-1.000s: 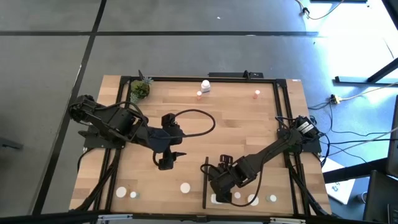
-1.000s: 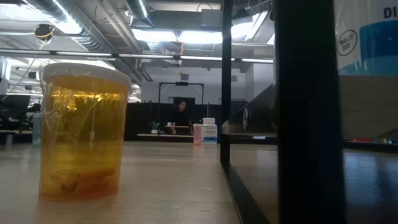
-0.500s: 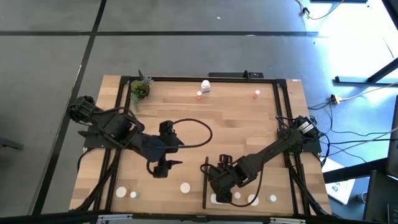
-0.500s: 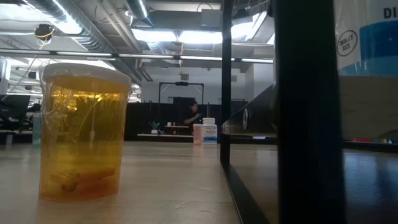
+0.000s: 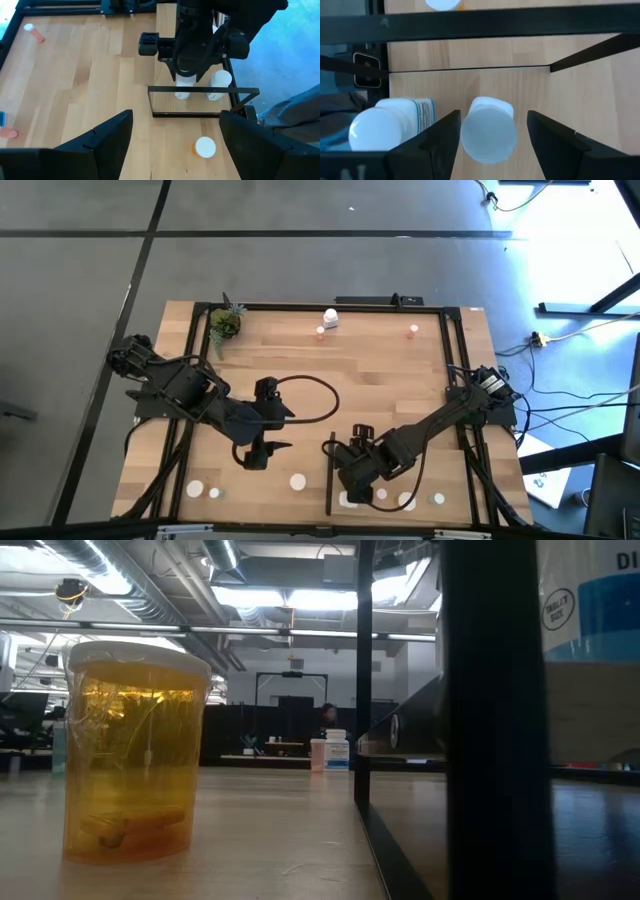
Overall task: Pick and place medicine bottles onto shelf by color
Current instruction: Put the middle white pill bottle on the shelf, then put the top right pink pill bottle on the shelf
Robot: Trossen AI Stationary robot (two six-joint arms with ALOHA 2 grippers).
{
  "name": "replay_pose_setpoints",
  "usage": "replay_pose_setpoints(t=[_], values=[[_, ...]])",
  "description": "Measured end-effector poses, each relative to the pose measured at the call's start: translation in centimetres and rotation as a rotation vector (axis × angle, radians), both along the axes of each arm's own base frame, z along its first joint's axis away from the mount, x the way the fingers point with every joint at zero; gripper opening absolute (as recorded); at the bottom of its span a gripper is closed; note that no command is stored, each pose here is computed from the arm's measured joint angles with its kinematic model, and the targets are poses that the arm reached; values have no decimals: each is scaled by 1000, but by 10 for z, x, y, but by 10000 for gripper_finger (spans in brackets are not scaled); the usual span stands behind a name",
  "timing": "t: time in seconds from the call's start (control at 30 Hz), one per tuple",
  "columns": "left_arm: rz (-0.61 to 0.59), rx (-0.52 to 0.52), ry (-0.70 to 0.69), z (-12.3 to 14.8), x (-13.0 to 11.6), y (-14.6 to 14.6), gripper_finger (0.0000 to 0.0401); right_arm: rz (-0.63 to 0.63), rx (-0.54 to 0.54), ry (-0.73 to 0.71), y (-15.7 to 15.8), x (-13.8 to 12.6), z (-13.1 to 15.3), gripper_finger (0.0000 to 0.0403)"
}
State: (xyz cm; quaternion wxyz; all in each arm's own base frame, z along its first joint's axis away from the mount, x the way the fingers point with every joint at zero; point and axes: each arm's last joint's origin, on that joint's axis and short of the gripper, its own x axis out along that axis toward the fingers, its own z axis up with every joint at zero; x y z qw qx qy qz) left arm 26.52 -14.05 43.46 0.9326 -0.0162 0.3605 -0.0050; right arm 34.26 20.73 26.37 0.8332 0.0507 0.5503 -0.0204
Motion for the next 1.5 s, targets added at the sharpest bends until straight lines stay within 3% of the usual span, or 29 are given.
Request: replay_pose_setpoints(t=[0.27,0.57,1.1,1.27,1.5], values=[[-3,5,1,0,0,0,292,-13,-4,-18,-7,5,13,229],[-14,7,1,0,-1,-2,292,-22,-95,-72,-11,3,46,229],[9,40,3,-1,-3,-1,292,-79,-421,-152,-35,-14,105,229],[66,64,16,-3,-4,1,292,-83,-498,-132,-48,-15,110,229],[239,68,53,-4,-13,16,292,-120,-513,-143,-72,-24,128,229]])
